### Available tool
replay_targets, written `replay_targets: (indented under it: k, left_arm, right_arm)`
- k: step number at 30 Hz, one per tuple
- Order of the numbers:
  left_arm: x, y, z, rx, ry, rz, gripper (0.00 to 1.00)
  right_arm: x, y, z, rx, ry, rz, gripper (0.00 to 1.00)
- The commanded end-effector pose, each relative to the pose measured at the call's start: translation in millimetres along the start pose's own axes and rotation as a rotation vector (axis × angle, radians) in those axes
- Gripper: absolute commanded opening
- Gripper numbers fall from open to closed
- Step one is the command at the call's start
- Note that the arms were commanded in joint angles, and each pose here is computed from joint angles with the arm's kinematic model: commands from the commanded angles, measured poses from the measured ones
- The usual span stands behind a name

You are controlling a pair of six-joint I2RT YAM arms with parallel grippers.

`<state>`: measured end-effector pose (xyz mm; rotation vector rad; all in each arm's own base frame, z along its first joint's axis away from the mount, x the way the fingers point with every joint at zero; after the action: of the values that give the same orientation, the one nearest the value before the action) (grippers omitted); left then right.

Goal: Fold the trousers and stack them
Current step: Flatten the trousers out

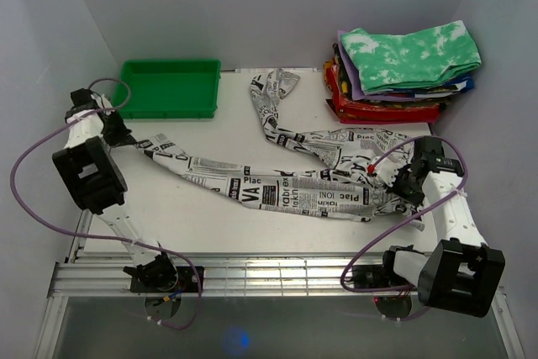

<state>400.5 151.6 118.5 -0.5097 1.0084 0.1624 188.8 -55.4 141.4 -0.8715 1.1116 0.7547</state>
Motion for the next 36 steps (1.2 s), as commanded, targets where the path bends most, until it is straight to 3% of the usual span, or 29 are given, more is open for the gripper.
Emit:
replay_targets:
  k: [1, 5, 9, 12, 16, 17, 18, 20, 22, 23, 25, 26, 27, 30, 34, 36]
  left_arm:
    - [-111, 22, 15, -0.020, -0.125, 0.332, 0.00]
    - [-157, 45, 1, -0.002, -0.116, 0.621, 0.00]
    - [-171, 43, 10, -0.027, -0.141, 0.682, 0.00]
    - [-133, 24, 26, -0.017, -0.096, 0.657, 0.00]
    - [-72, -21, 54, 0.133, -0.102, 0.677, 0.06]
    - [-62, -26, 59, 0.142, -0.106, 0.667, 0.11]
    - [-42, -27, 66, 0.159, -0.097, 0.662, 0.29]
    - [-25, -29, 71, 0.168, -0.083, 0.651, 0.50]
    - [-18, -28, 80, 0.176, -0.087, 0.641, 0.73]
    - [-19, -29, 83, 0.178, -0.091, 0.632, 0.78]
    - [-31, -31, 88, 0.180, -0.111, 0.560, 0.81]
    - [-36, -30, 89, 0.180, -0.121, 0.533, 0.82]
    - [-41, -30, 88, 0.185, -0.129, 0.497, 0.83]
    - [-57, -23, 78, 0.230, -0.140, 0.372, 0.85]
    - [-54, -23, 50, 0.345, -0.063, 0.168, 0.83]
    - [-49, -34, 34, 0.420, -0.035, 0.012, 0.74]
  right_arm:
    - [-6, -16, -9, -0.227, 0.041, -0.029, 0.08]
    - [-5, -17, -18, -0.207, 0.039, -0.043, 0.08]
    - [-4, -21, -16, -0.206, 0.022, -0.049, 0.08]
    - [2, -27, -13, -0.204, 0.003, -0.043, 0.08]
    - [6, -44, -9, -0.187, 0.004, -0.034, 0.08]
    - [6, -49, -9, -0.178, 0.008, -0.030, 0.08]
    - [13, -53, -9, -0.165, 0.018, -0.006, 0.08]
    - [10, -63, -6, -0.127, 0.026, -0.005, 0.08]
    - [14, -70, -5, -0.072, 0.040, 0.018, 0.16]
    - [13, -76, -4, -0.054, 0.046, 0.026, 0.25]
    - [9, -80, -2, -0.001, 0.046, 0.020, 0.36]
    - [4, -82, 0, 0.005, 0.043, 0.014, 0.48]
    - [2, -82, 1, 0.005, 0.038, 0.006, 0.53]
    - [-9, -78, 1, 0.012, 0.029, -0.023, 0.63]
    - [-20, -65, -2, 0.014, 0.034, -0.036, 0.63]
    - [-27, -60, -1, 0.018, 0.016, -0.040, 0.55]
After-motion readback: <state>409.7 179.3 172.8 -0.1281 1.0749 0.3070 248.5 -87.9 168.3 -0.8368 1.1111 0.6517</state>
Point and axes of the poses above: each gripper's point midway between its finger pads, its own x axis out along the fingers, its own y axis along the line the jaws close on, z = x × y, the point moved 6 cm from there along -x, back along the fingers, and after that the axes turned 2 degrees about x, right-handed, at the moved point
